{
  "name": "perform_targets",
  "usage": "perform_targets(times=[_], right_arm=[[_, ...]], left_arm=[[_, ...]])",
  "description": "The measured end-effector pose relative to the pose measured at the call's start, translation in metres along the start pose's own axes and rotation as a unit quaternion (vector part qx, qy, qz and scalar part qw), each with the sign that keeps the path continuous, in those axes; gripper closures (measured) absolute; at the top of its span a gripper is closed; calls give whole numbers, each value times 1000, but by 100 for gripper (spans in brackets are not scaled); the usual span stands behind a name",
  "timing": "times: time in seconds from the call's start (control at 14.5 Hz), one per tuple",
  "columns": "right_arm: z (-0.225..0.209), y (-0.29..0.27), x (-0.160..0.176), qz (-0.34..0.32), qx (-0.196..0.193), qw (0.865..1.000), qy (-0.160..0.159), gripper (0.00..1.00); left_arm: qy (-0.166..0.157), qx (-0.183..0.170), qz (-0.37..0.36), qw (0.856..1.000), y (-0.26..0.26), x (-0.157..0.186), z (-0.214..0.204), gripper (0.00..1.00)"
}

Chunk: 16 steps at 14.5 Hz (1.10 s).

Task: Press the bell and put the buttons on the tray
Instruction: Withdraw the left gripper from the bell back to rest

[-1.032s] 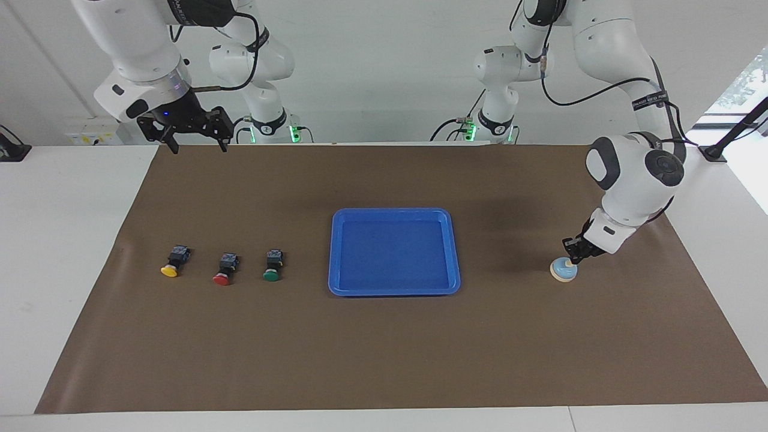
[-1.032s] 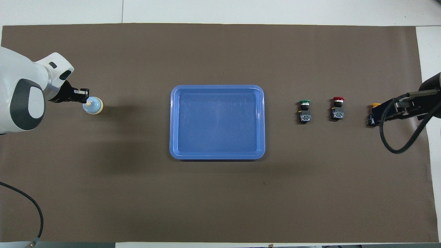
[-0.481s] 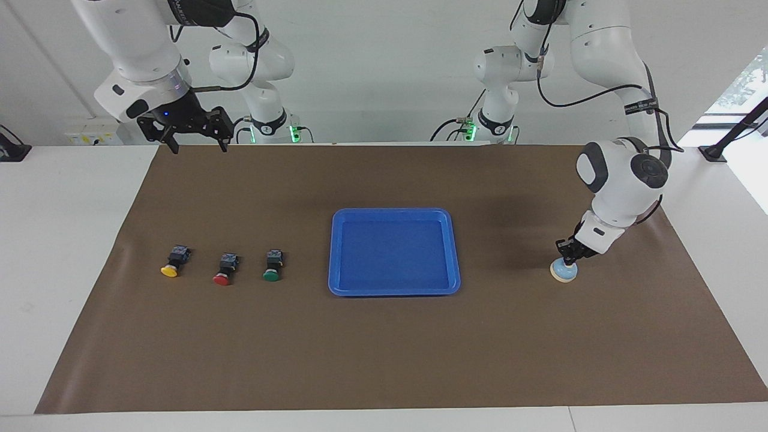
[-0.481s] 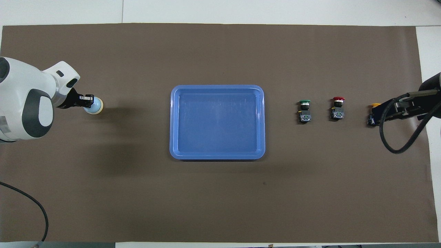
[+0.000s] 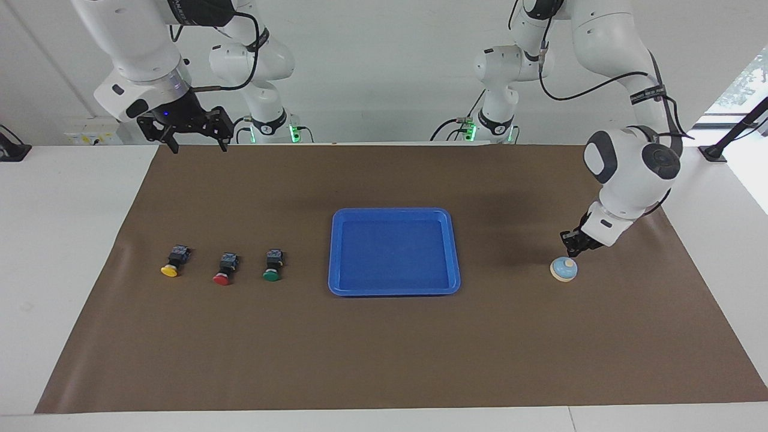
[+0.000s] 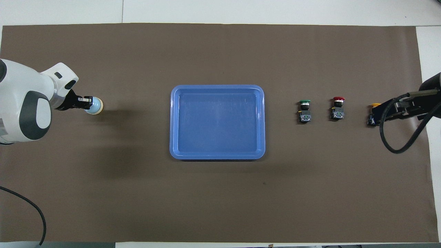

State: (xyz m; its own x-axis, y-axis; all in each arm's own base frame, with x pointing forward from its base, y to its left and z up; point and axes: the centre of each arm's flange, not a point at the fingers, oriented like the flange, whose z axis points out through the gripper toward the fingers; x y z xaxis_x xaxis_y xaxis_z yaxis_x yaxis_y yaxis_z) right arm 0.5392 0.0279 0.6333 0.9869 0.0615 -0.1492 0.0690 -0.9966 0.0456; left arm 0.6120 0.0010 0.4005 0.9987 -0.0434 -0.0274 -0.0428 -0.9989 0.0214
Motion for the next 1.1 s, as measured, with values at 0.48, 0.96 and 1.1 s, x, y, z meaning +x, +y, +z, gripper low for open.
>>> perform_targets(times=[0.48, 0.96, 1.1], right_arm=[[0, 0, 0, 0, 0, 1000, 0, 0], [0, 0, 0, 0, 0, 1000, 0, 0], [0, 1, 0, 1, 0, 1000, -1, 0]], left_arm=[[8, 0, 2, 1000, 6, -57, -150, 1], [5, 0, 7, 1000, 13, -77, -188, 0], [-7, -1, 8, 1000, 13, -78, -185, 0]])
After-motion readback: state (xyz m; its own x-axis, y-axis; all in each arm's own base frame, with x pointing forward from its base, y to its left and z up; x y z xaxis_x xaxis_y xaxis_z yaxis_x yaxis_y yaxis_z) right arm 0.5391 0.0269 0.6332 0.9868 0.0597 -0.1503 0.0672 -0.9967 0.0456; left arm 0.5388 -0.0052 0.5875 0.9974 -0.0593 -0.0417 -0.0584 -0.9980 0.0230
